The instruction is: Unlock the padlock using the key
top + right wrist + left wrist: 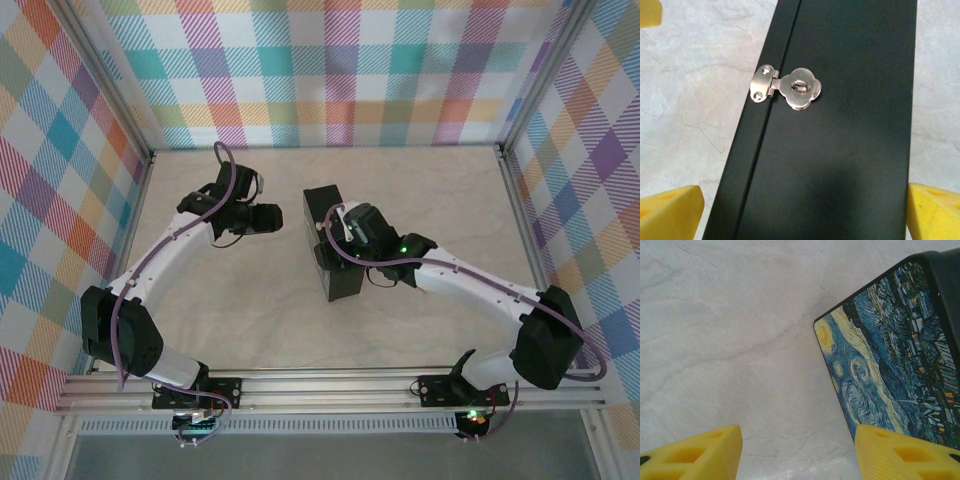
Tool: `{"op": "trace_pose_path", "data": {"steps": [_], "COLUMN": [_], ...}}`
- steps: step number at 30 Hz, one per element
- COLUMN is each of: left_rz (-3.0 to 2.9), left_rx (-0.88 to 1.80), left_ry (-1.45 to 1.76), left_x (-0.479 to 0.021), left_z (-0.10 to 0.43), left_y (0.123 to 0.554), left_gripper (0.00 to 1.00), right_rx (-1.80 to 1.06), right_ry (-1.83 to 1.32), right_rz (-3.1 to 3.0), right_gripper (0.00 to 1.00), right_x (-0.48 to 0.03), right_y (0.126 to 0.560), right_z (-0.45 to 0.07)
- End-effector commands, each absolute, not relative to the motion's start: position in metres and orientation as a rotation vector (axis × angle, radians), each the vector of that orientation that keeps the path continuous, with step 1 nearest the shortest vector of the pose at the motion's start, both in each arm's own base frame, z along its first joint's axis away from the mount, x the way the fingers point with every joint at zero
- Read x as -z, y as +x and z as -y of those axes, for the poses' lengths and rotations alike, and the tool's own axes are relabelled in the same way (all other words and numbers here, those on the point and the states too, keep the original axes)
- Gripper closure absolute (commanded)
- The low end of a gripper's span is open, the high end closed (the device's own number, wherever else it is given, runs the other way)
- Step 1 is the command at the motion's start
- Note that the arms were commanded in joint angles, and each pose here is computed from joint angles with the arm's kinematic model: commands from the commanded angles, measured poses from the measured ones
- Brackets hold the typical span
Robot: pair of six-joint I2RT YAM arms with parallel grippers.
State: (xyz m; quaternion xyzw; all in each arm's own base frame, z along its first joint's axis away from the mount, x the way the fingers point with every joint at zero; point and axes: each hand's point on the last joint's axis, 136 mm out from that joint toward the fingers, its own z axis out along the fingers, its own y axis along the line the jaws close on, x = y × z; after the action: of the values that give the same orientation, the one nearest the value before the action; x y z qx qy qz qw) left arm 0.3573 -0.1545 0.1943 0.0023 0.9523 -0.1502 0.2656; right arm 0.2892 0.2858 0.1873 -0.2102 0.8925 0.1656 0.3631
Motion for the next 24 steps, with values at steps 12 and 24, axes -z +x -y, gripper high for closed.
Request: {"op": "trace_pose_path", "data": {"steps": [12, 24], "left_rz": [-2.528, -2.588], "left_rx": [0.443, 0.543], "left_ry": [0.050, 0.218], "left_x": [-0.218, -0.189], "left_z": [0.156, 0.239], "left_y": [0.348, 0.341], "left_gripper": [0.43, 0.46], "right_rx": [-0.585, -1.002], "right_ry": [-0.382, 0.015], "right_rz": [-2.346, -2.175], "right_gripper": [0.07, 0.04], "right_x": [-0.167, -0.163], "right_y": [0.290, 0.368], "right_z": [-0.281, -0.245]}}
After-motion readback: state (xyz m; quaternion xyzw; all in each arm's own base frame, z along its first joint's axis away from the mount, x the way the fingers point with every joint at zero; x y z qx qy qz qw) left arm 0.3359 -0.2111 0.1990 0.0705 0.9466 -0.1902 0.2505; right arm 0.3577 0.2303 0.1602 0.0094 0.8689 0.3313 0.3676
